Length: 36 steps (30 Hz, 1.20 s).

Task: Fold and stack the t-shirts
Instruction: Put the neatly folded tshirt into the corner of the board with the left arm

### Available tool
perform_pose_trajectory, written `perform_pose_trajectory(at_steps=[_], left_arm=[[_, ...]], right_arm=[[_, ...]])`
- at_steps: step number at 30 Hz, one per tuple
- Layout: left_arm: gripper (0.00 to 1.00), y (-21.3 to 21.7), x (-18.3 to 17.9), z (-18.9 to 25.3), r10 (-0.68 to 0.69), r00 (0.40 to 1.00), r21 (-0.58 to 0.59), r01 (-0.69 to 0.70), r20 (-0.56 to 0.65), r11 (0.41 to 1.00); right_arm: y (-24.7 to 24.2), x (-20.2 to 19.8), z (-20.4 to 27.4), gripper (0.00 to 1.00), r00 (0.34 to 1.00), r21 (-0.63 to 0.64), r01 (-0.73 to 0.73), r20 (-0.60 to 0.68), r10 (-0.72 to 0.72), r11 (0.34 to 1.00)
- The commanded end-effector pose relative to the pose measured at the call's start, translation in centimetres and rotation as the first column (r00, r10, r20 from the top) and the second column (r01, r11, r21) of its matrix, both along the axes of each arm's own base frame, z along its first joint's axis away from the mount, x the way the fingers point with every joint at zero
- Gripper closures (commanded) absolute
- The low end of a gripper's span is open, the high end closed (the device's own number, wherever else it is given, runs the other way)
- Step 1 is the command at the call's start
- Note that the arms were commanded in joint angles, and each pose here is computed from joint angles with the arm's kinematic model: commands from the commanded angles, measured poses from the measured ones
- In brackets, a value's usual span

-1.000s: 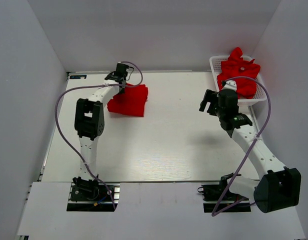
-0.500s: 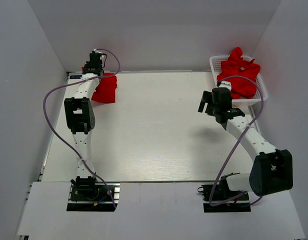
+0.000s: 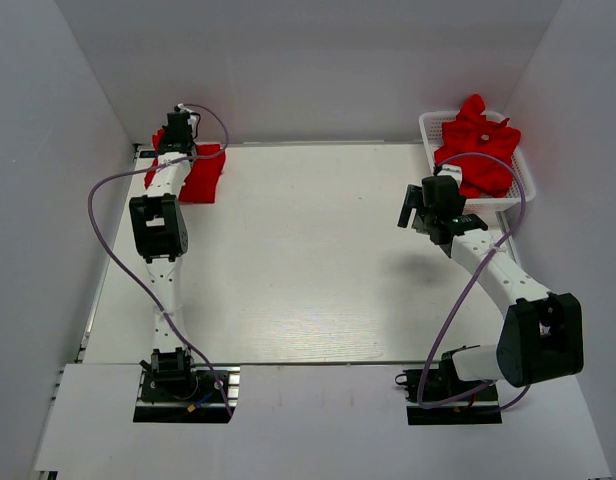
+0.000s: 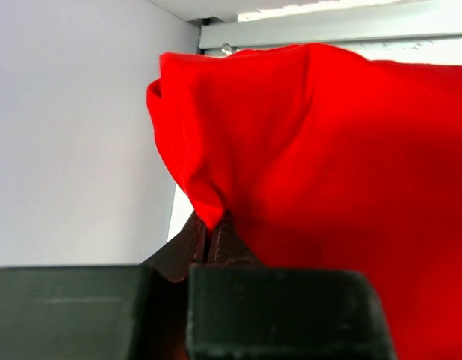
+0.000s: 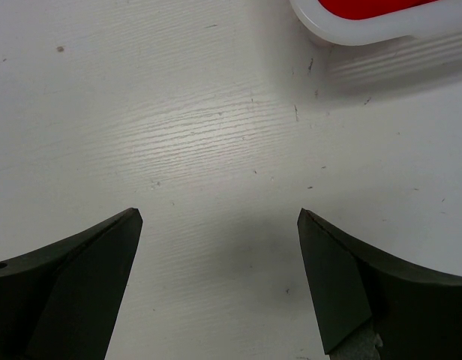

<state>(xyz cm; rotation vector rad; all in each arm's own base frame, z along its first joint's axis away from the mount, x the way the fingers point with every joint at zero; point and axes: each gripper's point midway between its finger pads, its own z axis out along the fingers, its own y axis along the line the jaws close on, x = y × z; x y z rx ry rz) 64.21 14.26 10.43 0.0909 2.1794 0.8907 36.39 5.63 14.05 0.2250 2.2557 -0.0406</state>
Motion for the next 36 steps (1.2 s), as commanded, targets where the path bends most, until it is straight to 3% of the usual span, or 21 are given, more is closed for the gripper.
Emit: perform_pose_trajectory(at_steps=[1,8,9,10,11,16,20,21,23,26,27,28,30,31,33,36], left_arm=[[1.0,1.5,1.2,5.1,0.019,0.992,0.04,-0.024,0.128,0.999],[1.0,3.8,0.2,5.3,0.09,0.987,0.05,-0.098,0.133,0.994],[0.81,3.9,-0.2,5.3,0.098,0.987,0.054,-0.106,0.127,0.993],[0.47,4.0,-0.2,6.2,0.108,0.983,0.059,-0.118,0.148,0.991],[0.01,4.0,-0.2,6.2,0.108,0.983,0.059,-0.118,0.148,0.991],[0.01,2.2,-0.8,9.1,0.079,0.982,0.046,-0.089,0.173,0.995],[0.01,-0.7,-2.1,13.3,0.048,0.97,-0.16,-0.01,0.238,0.987],[0.01,-3.0,-2.4,15.6,-0.024,0.962,-0.222,0.088,0.274,0.971],[0.01,-5.3,-3.5,15.8,-0.095,0.961,-0.313,0.177,0.26,0.933],[0.01,-11.4,-6.1,16.6,-0.179,0.946,-0.494,0.296,0.271,0.817],[0.01,-13.5,-7.0,16.2,-0.172,0.947,-0.582,0.305,0.272,0.754],[0.01,-16.2,-8.6,13.0,-0.204,0.956,-0.643,0.291,0.209,0.708],[0.01,-20.5,-11.6,14.3,-0.252,0.932,-0.694,0.363,0.262,0.621],[0.01,-24.4,-13.5,10.8,-0.29,0.927,-0.729,0.367,0.236,0.578],[0.01,-27.5,-16.6,11.7,-0.316,0.906,-0.718,0.417,0.281,0.557],[0.01,-30.9,-22.8,5.9,-0.332,0.933,-0.736,0.323,0.142,0.595]], right_arm=[[-0.5,1.0,2.0,0.1,0.999,-0.012,0.027,0.045,-0.026,1.0],[-0.6,1.1,2.5,0.1,0.998,-0.01,0.035,0.056,-0.034,0.999],[-0.5,1.1,2.5,0.1,0.998,-0.01,0.03,0.052,-0.03,0.999],[-0.5,1.0,2.4,0.1,0.998,-0.011,0.03,0.047,-0.03,0.999],[-0.5,1.1,2.5,0.1,0.998,-0.013,0.028,0.048,-0.028,1.0],[-0.4,1.2,2.7,0.1,0.999,-0.017,0.015,0.045,-0.015,1.0],[0.1,1.1,3.6,0.1,0.997,0.017,-0.003,0.076,0.002,1.0],[0.6,0.9,3.9,0.1,0.996,0.044,-0.019,0.083,0.015,0.999],[0.8,0.4,3.3,0.1,0.997,0.057,-0.027,0.068,0.023,0.998],[1.5,-0.5,2.6,0.1,0.997,0.097,-0.054,0.052,0.049,0.994],[2.0,-0.8,2.7,0.1,0.996,0.116,-0.082,0.056,0.076,0.99],[2.5,-1.2,2.4,0.1,0.994,0.132,-0.099,0.047,0.094,0.986],[2.9,-2.2,1.1,0.1,0.993,0.162,-0.122,0.021,0.12,0.979],[3.2,-2.7,0.5,0.1,0.991,0.174,-0.132,0.009,0.132,0.976],[3.5,-3.4,0.0,0.1,0.989,0.201,-0.147,0.005,0.149,0.969],[4.0,-5.0,-1.2,0.1,0.983,0.229,-0.169,-0.026,0.18,0.959]])
